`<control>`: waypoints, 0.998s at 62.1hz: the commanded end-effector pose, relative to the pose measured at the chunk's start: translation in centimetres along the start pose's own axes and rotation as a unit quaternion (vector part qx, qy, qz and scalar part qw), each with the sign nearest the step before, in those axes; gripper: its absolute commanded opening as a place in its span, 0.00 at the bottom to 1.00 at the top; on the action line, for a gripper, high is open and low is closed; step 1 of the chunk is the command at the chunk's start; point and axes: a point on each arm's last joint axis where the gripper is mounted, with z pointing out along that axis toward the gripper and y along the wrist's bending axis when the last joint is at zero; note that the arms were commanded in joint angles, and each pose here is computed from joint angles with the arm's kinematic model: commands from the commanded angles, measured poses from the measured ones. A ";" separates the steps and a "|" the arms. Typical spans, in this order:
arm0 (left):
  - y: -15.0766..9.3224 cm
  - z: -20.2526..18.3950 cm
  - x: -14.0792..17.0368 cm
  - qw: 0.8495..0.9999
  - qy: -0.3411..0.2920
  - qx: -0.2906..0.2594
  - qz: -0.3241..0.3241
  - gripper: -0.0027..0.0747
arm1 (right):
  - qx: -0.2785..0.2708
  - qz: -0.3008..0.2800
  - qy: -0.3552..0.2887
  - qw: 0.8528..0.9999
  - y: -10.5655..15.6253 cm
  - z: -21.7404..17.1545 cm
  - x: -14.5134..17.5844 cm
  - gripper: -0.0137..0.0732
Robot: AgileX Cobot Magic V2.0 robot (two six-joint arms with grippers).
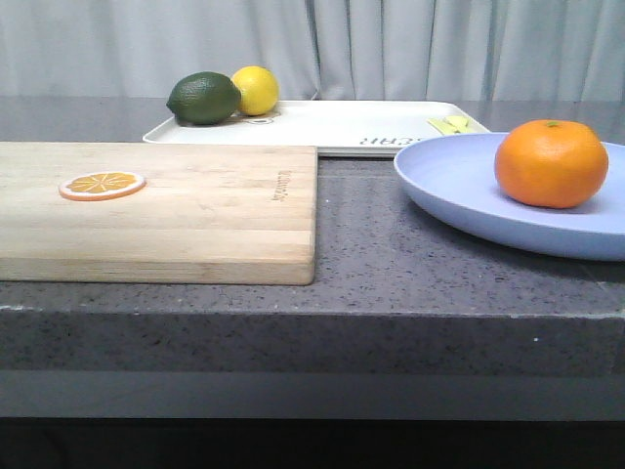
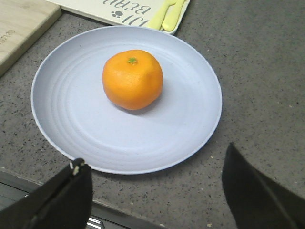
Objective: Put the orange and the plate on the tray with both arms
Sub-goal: 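Reach the right gripper to the blue plate's rim and grasp it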
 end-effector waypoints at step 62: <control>-0.1 -4.1 5.6 0.997 -0.078 -0.009 -0.011 0.90 | 0.069 0.221 0.289 0.929 -7.5 8.1 -5.2 0.81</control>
